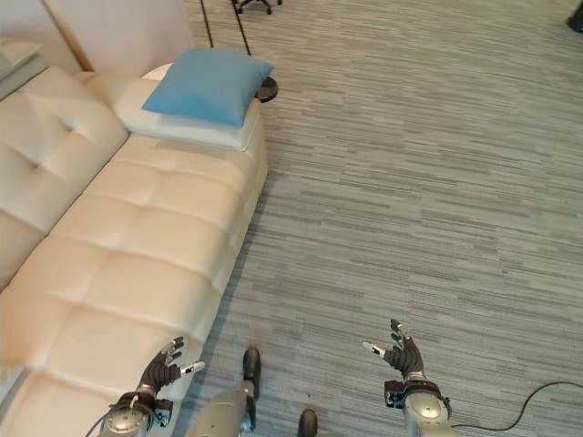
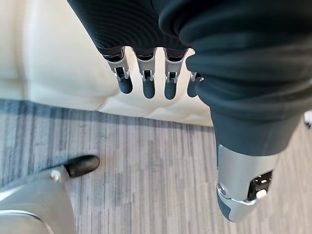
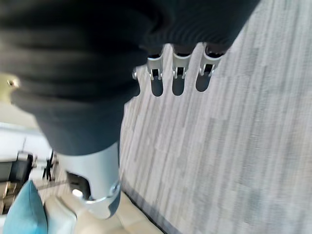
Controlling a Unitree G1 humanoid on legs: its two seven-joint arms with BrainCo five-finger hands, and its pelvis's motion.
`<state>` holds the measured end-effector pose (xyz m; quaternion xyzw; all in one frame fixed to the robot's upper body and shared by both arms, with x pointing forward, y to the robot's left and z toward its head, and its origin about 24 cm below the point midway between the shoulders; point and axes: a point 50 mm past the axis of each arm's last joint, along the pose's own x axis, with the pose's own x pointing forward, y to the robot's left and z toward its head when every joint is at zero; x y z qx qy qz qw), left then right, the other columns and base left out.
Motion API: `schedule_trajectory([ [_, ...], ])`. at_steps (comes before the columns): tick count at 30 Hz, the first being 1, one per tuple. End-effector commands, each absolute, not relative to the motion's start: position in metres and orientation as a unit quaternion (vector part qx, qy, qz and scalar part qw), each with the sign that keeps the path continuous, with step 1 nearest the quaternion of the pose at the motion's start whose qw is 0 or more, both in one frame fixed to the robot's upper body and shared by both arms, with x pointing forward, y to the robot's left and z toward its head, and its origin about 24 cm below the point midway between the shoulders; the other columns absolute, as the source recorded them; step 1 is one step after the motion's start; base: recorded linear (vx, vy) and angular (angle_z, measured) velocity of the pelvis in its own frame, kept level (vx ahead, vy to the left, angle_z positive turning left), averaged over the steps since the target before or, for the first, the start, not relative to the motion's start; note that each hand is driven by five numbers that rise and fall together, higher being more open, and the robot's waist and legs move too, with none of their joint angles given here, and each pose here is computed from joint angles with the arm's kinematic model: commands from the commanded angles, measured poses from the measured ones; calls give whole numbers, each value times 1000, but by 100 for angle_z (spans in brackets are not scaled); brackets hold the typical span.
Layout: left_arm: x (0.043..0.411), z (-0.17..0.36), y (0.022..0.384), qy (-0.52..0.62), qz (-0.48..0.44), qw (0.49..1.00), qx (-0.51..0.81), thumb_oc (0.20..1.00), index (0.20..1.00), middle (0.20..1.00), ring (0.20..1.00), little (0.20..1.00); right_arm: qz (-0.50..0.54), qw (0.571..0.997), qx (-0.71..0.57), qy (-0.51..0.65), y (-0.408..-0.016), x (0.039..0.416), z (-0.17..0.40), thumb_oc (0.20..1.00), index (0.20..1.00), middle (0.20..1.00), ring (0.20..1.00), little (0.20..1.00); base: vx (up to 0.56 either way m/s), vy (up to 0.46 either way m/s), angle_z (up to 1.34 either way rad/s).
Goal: Pick up all the scattered cushions and arrange them neatly on the sofa.
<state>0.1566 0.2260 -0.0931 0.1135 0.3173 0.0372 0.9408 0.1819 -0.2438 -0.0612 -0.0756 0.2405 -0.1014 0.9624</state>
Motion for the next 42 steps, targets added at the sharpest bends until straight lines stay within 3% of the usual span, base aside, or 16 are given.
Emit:
schedule_trajectory([
  [1,172,-68,246,260,41,951,160,1000,1000,1000,1000,1000,-67,981,-74,169,-231,208,-36,1000,1000,1000,1000,1000,357,230,-67],
  [12,178,-66,249,249,59,952,167,1000,1000,1000,1000,1000,-49,984,-74,153,-224,218,-30,1000,1000,1000,1000,1000,462,90,-14],
  [19,172,-73,241,260,47,951,163,1000,1000,1000,1000,1000,-54,980,-77,177,-231,202,-39,1000,1000,1000,1000,1000,617,-214,44],
  [28,178,-77,229,264,35,955,133,1000,1000,1000,1000,1000,-93,977,-105,158,-253,212,-26,1000,1000,1000,1000,1000,494,-287,3],
  [42,140,-92,253,321,94,934,129,1000,1000,1000,1000,1000,-84,973,-95,193,-242,193,-43,1000,1000,1000,1000,1000,514,75,-19],
])
